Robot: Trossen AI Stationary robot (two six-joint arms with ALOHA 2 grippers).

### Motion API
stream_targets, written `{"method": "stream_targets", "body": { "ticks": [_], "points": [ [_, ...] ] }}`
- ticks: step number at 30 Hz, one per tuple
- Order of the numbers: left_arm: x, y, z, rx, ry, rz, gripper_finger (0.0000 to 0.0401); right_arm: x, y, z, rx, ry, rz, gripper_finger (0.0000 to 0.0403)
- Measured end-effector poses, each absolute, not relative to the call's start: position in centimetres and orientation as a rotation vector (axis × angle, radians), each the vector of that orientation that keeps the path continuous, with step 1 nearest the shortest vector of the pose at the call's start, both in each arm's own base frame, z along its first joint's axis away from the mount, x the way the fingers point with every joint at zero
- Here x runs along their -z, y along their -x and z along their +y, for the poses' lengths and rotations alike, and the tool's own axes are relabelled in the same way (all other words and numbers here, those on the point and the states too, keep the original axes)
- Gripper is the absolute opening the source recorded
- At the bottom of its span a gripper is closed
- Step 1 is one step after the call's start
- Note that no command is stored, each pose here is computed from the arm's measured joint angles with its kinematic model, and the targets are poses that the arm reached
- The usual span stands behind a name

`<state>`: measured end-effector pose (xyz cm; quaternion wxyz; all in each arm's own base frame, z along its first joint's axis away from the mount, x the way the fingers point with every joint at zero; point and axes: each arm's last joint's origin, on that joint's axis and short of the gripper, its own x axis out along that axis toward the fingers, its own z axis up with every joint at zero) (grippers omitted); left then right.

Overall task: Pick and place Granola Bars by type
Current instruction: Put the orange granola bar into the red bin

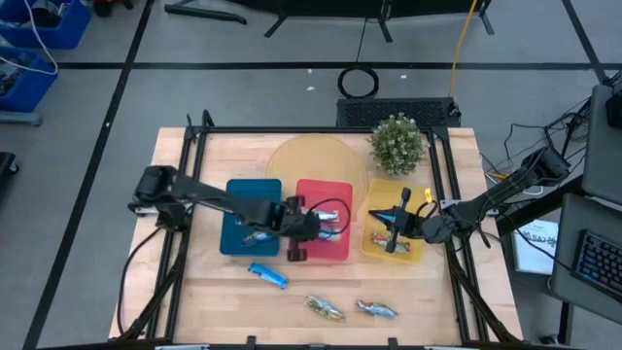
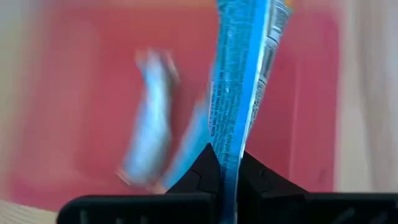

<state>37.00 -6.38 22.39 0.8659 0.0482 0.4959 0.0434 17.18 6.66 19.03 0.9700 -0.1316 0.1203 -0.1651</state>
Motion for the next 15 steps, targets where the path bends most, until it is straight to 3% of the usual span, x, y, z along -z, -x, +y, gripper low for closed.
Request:
{"method": "stream_targets", "body": {
  "ticks": [8, 15],
  "points": [
    [-17.1, -38.3, -4.0, -0.045, 0.017, 1.117, 0.0033, -19.1, -17.2, 6.7, 0.332, 0.288, 0.240, 0.0000],
    [-16.6, -38.7, -4.0, -0.034, 0.044, 1.116, 0.0036, -19.0, -17.3, 6.9, 0.250, 0.281, 0.244, 0.0000]
  ]
}}
